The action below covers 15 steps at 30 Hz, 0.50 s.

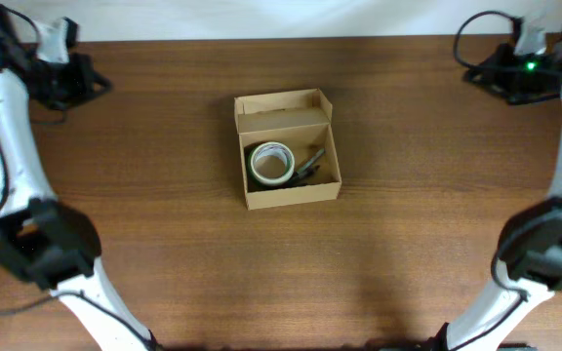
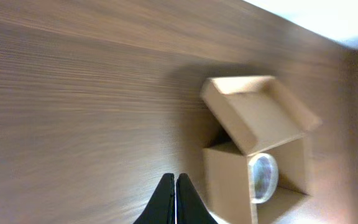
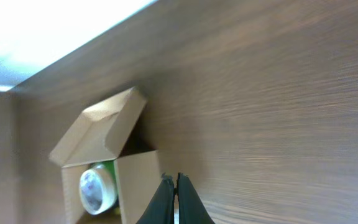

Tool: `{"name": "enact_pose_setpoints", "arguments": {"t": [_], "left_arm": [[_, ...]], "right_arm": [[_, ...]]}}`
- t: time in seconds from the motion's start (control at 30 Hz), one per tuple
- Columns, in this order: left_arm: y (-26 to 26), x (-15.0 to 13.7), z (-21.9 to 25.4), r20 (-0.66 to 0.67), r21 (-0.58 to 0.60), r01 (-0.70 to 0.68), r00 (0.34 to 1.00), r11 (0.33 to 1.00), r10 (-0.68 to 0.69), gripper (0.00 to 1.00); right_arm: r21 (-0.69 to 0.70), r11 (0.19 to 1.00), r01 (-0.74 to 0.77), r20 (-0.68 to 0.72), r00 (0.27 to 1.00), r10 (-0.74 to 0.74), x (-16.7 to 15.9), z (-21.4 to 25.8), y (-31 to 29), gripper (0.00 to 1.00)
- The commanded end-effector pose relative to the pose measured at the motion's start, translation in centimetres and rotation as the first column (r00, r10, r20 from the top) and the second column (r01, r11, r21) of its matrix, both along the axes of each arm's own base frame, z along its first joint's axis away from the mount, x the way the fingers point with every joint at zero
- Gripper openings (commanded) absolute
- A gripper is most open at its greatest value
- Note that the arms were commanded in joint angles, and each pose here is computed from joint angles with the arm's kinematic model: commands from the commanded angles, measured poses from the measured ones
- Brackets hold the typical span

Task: Pack container
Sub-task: 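Move both grippers to the box lid flaps on either side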

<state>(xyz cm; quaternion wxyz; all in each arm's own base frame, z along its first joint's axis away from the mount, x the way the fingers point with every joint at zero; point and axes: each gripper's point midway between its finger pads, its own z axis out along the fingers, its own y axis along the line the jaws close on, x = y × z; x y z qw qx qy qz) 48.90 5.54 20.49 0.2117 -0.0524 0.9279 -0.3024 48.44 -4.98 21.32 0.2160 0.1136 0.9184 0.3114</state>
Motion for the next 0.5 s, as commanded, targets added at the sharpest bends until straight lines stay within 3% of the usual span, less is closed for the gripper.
{"name": "enact_pose_setpoints", "arguments": {"t": [0.0, 0.2, 0.47], "left_arm": [[-3.9, 1.2, -1.5, 0.023, -0.28, 0.102, 0.995, 0.955, -0.1, 0.02], [-7.8, 1.8, -7.1, -0.078, -0.364, 0.142, 0.98, 0.92, -0.182, 0.02], [-14.3, 1.2, -12.1, -0.167, -0.389, 0.224, 0.937, 0.893, -0.308, 0.02]], "right_arm": [[0.197, 0.976, -0.092, -0.033, 0.994, 0.1, 0.8, -2.6, 3.6, 0.04], [0.272, 0.953, -0.136, -0.158, 0.97, 0.183, 1.3, -8.8, 7.5, 0.04], [0.294, 0.933, -0.205, -0.229, 0.933, 0.278, 1.0, -13.1, 12.2, 0.04]]}}
